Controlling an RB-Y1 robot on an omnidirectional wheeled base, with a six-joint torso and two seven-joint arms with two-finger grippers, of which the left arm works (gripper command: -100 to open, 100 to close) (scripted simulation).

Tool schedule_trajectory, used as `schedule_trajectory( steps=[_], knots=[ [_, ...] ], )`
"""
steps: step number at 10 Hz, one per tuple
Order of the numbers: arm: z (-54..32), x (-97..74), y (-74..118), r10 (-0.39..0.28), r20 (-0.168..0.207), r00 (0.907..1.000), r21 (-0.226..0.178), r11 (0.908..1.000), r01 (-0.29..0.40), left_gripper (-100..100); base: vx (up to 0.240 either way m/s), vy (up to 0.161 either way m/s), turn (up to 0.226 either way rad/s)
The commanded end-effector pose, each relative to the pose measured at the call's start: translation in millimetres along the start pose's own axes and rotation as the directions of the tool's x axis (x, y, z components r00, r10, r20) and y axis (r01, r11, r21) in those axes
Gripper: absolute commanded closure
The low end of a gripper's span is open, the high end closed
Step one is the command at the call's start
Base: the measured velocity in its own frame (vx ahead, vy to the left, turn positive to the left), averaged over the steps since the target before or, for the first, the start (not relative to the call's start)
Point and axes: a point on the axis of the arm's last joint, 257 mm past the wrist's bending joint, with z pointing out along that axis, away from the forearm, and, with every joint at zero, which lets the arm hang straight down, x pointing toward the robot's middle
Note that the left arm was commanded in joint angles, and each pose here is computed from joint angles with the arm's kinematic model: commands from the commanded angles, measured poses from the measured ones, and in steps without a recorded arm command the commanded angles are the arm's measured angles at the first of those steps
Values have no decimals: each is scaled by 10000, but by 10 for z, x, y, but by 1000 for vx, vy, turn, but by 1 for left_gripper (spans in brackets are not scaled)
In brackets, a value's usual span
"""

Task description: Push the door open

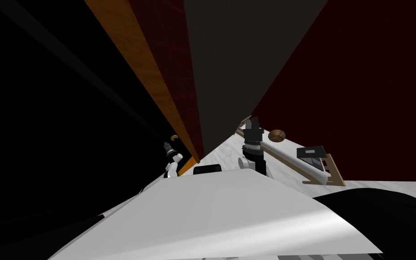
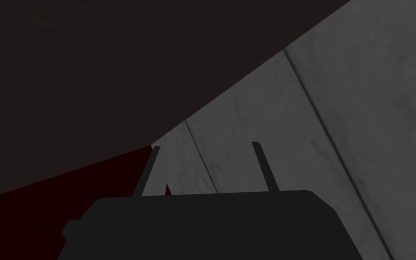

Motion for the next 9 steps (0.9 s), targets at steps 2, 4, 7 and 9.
schedule_trajectory(
  steps=[2,4,7,9],
  knots=[
    [109,-159,-179,34,365,9993,446,9990,-50,100,6,31,-34],
    [133,-348,-198,33,1004,9949,497,9987,-83,100,7,48,-157],
    [133,-348,-198,33,1004,9949,497,9987,-83,100,12,43,-29],
    [133,-348,-198,33,1004,9949,497,9987,-83,100,5,5,35]
  ],
)
